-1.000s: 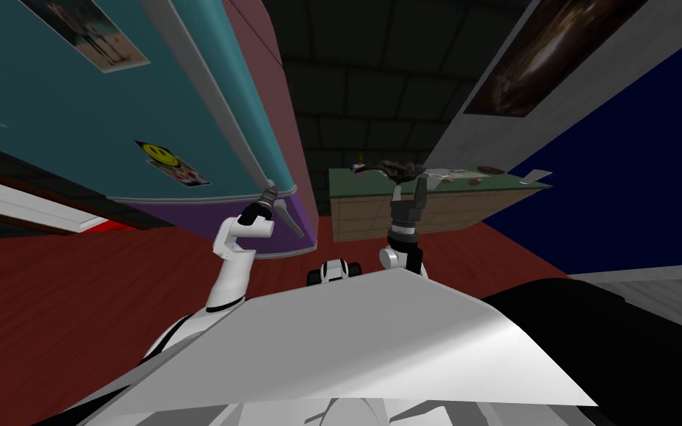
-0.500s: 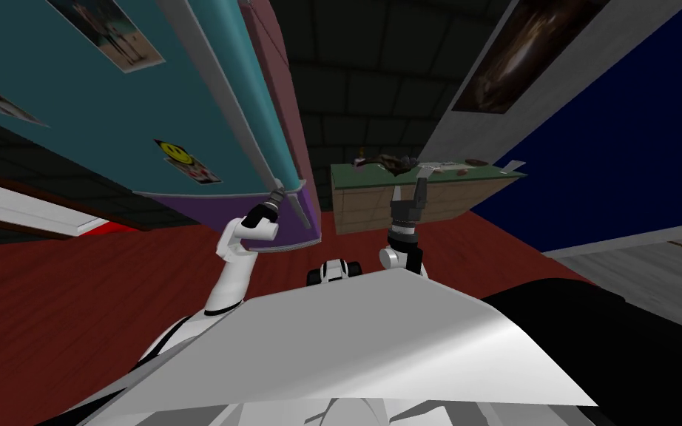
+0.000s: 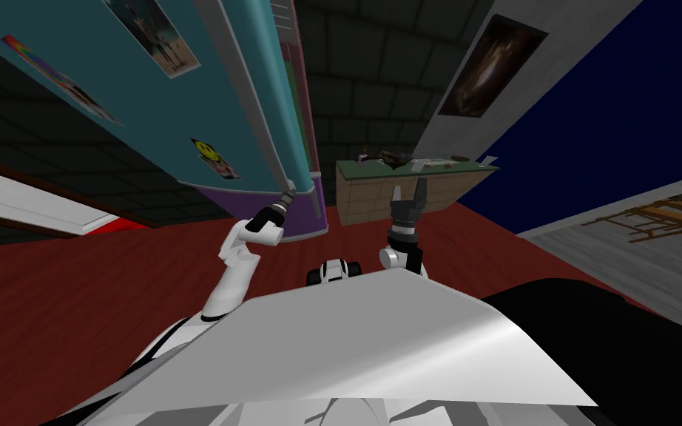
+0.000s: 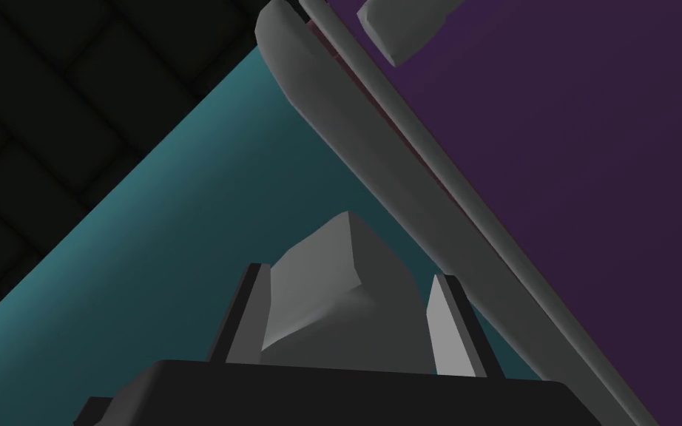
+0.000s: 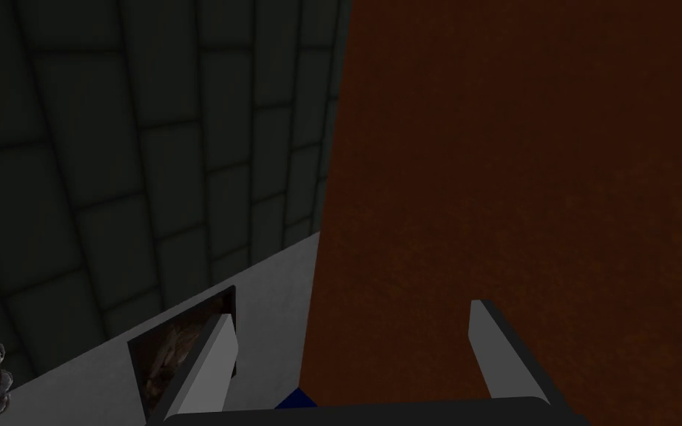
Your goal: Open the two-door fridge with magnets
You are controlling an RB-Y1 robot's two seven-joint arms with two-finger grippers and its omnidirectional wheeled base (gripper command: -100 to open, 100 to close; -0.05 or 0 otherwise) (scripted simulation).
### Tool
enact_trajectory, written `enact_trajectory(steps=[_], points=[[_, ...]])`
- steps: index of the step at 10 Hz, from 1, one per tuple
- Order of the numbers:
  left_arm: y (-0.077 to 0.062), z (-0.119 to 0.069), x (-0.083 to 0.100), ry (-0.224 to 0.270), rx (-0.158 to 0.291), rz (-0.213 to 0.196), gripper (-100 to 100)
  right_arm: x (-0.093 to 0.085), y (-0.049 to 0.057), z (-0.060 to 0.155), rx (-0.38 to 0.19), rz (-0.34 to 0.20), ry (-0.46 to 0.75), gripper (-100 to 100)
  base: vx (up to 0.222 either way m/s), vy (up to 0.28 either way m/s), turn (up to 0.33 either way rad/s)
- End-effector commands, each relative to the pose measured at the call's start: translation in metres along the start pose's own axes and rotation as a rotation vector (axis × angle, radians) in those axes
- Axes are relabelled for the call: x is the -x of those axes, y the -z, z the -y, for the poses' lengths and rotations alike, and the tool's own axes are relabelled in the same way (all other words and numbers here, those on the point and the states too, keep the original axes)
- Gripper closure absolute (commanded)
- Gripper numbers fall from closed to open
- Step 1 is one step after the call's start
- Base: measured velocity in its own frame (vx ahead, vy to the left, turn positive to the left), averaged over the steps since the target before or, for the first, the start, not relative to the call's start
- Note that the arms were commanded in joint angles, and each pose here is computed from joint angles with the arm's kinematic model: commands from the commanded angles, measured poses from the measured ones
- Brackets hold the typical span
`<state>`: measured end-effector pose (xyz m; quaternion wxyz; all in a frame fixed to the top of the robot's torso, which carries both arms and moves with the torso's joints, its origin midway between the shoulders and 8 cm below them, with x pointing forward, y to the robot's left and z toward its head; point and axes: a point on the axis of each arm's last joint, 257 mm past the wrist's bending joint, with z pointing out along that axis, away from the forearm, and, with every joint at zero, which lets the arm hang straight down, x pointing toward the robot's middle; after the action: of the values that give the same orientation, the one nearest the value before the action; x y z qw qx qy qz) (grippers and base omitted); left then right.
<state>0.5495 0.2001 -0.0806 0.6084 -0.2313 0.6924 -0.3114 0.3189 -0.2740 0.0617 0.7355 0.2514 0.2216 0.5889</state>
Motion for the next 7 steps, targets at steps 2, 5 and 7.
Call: enact_trajectory(steps=[2, 5, 7], points=[[0.011, 0.015, -0.023, -0.007, -0.038, -0.059, 100, 0.0, 0.0, 0.0, 0.0, 0.0, 0.0, 0, -0.111, 0.146, -0.037], [0.023, 0.035, -0.04, -0.016, -0.09, -0.099, 100, 0.0, 0.0, 0.0, 0.0, 0.0, 0.0, 0, -0.131, 0.259, -0.067], [0.03, 0.045, -0.049, -0.02, -0.115, -0.12, 100, 0.0, 0.0, 0.0, 0.0, 0.0, 0.0, 0, -0.139, 0.261, -0.054]])
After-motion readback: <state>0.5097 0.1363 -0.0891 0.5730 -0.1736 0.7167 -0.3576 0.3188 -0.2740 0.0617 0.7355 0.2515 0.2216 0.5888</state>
